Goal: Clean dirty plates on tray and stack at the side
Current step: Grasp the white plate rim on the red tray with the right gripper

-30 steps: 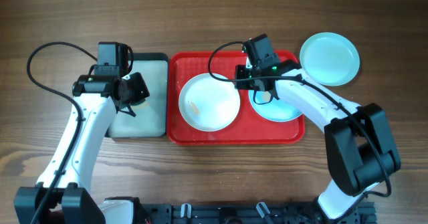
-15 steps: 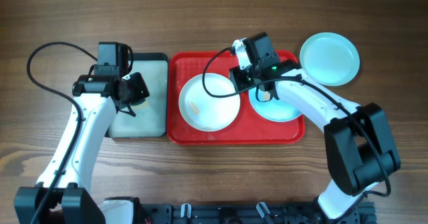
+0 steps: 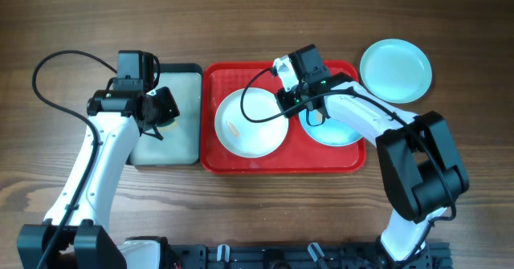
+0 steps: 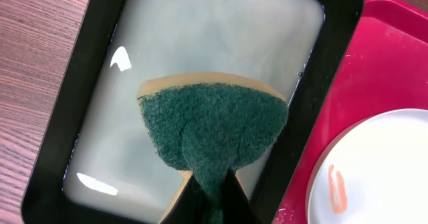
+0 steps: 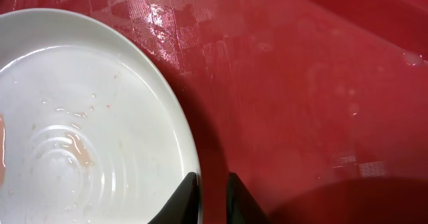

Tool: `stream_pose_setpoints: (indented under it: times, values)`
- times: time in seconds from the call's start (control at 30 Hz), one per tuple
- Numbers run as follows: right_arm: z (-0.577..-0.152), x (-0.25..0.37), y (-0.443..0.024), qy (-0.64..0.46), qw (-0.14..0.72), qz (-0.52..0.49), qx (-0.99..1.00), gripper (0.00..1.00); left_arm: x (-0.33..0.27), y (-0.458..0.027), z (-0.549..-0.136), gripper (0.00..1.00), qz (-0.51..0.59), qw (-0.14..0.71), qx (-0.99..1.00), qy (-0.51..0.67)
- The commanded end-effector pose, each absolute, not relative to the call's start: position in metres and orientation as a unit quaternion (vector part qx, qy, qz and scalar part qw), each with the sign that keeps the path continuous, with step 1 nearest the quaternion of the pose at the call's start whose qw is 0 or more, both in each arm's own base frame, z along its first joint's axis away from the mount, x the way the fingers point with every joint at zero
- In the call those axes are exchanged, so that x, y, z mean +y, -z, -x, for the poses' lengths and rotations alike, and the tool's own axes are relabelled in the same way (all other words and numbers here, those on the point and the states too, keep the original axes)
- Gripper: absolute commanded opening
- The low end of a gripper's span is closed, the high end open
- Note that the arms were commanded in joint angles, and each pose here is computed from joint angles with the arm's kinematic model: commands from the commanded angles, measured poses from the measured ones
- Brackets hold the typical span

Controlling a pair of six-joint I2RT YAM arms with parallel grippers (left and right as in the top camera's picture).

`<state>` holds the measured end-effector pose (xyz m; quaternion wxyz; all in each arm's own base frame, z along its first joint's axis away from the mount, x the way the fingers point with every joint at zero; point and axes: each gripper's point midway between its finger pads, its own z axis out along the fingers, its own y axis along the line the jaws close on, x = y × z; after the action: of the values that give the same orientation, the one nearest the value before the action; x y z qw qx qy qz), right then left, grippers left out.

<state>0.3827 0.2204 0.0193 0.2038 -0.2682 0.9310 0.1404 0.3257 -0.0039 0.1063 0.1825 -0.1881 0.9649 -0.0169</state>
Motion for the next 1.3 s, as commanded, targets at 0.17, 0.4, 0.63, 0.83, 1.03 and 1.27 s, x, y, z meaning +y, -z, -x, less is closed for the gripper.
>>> stream_pose_setpoints:
  times: [0.17, 0.4, 0.63, 0.83, 1.03, 1.27]
  values:
    - [-0.379, 0.225, -0.01, -0.151, 0.188, 0.259, 0.935, 0.08, -0.007, -0.112, -0.328, 0.04, 0.189, 0.19, 0.963, 0.024]
    - [-0.399, 0.225, -0.018, -0.15, 0.222, 0.194, 0.944, 0.04, -0.007, -0.112, -0.328, 0.04, 0.189, 0.19, 0.963, 0.024]
    - [-0.427, 0.205, -0.027, -0.106, 0.263, 0.059, 0.957, 0.04, -0.007, -0.111, -0.325, 0.04, 0.189, 0.185, 0.964, 0.023]
    - [-0.416, 0.2, -0.03, -0.096, 0.239, 0.059, 0.964, 0.04, -0.007, -0.111, -0.325, 0.04, 0.189, 0.185, 0.964, 0.023]
    - [-0.398, 0.207, -0.042, -0.125, 0.201, 0.069, 0.969, 0.04, -0.007, -0.111, -0.325, 0.04, 0.189, 0.185, 0.964, 0.023]
    - [-0.392, 0.208, -0.04, -0.133, 0.186, 0.062, 0.972, 0.25, -0.007, -0.111, -0.325, 0.04, 0.189, 0.185, 0.964, 0.023]
